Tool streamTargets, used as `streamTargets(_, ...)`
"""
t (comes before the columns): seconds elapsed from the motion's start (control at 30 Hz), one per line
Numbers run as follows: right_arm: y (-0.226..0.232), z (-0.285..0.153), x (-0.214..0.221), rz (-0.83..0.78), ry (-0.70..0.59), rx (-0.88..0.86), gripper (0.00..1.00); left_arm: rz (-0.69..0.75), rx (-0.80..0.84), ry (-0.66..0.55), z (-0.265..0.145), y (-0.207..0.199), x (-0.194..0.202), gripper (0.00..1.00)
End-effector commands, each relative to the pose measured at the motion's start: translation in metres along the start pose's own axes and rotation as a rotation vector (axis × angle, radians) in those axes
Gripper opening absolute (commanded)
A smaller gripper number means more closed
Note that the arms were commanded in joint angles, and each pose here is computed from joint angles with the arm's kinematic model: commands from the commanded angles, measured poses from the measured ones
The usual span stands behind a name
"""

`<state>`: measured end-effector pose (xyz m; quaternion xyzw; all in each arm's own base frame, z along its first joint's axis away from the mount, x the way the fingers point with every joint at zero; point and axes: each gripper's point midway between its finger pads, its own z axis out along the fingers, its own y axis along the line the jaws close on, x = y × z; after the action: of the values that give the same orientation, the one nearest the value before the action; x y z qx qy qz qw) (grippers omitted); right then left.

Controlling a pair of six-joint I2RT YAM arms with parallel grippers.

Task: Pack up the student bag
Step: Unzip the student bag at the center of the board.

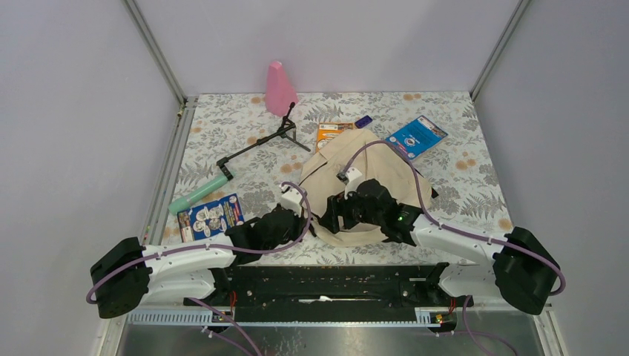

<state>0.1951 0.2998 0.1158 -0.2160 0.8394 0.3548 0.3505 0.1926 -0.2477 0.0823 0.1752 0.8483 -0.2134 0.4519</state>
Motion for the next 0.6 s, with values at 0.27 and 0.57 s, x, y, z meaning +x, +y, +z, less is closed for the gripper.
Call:
streamTargets(0.27, -0.008, 0.013, 0.005, -0.128, 0.02, 0.092, 0.73, -0.034, 0.038, -0.054, -0.002, -0.009, -0.021, 0.0)
streamTargets(0.57, -0.018, 0.021, -0.002, -0.111, 0.013, 0.169, 0.39, -0.038, 0.03, -0.056, -0.003, -0.008, -0.022, 0.0)
